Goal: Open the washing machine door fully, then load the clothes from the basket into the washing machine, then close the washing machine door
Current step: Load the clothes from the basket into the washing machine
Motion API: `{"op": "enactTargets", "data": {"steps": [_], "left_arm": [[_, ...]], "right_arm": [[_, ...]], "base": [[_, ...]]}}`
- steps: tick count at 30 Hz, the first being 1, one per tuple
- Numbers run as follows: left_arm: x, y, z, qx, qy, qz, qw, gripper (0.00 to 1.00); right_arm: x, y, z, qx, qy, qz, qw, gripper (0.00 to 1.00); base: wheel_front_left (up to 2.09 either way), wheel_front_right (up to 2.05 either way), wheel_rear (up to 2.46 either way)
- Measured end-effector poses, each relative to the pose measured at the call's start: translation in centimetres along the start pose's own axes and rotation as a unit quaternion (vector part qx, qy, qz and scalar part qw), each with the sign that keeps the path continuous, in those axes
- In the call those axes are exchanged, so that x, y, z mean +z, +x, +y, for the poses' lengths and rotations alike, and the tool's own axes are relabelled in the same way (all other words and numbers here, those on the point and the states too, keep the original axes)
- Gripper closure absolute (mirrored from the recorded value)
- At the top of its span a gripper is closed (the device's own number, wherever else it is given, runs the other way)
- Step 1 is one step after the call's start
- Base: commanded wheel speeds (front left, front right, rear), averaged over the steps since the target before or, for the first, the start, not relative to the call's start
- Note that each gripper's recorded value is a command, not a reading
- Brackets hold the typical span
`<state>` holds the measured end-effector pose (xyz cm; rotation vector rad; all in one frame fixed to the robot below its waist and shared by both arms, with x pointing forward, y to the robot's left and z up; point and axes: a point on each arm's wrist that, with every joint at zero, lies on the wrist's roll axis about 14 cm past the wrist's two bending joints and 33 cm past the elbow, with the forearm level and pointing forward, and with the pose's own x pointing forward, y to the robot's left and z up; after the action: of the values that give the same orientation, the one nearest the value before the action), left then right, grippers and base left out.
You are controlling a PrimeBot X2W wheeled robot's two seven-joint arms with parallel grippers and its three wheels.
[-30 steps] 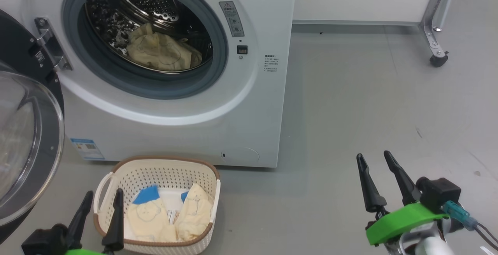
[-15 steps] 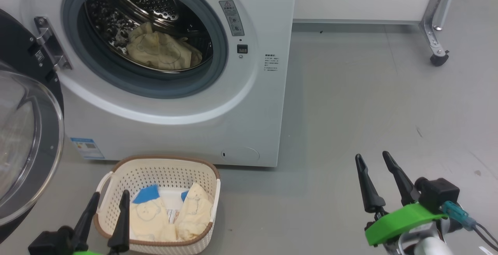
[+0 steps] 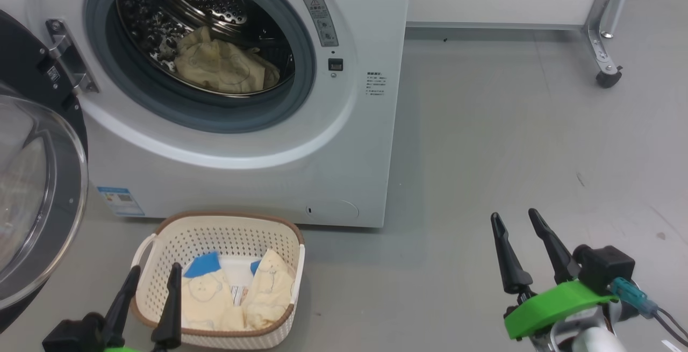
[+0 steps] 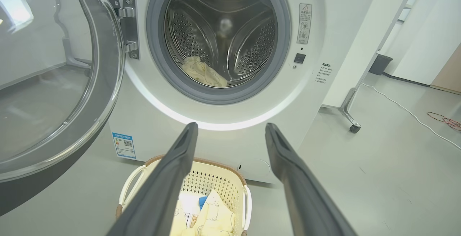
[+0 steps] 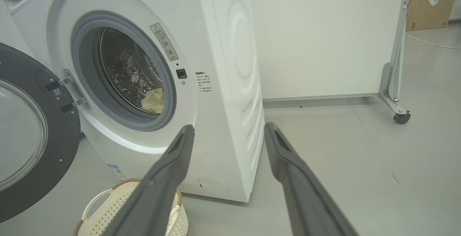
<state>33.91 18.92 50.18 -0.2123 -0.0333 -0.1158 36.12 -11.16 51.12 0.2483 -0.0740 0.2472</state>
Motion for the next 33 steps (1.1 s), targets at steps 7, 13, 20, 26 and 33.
{"op": "enactTargets", "data": {"steps": [7,13,20,26,33], "left_arm": [[-0.6,0.1,0.0,-0.002,0.0,0.008,1.0,0.0],[-2.6,0.4,0.2,-0.002,-0.003,0.041,0.999,0.0],[-5.6,2.0,0.6,-0.004,-0.01,0.09,0.996,0.0],[-8.5,3.6,0.5,-0.015,-0.01,0.136,0.991,0.0],[-13.0,6.5,0.8,-0.032,-0.006,0.216,0.976,0.0]], "right_arm": [[-0.4,0.0,-0.2,-0.003,0.001,0.006,1.0,0.0],[-2.1,0.0,-0.9,-0.011,-0.004,0.033,0.999,0.0],[-4.4,0.4,-1.9,-0.023,-0.001,0.067,0.997,0.0],[-5.3,1.4,-2.7,-0.03,-0.001,0.078,0.997,0.0],[-7.3,3.1,-3.8,-0.034,-0.008,0.099,0.994,0.0]], "base": [[0.0,0.0,0.0],[0.0,0.0,0.0],[0.0,0.0,0.0],[0.0,0.0,0.0],[0.0,0.0,0.0]]}}
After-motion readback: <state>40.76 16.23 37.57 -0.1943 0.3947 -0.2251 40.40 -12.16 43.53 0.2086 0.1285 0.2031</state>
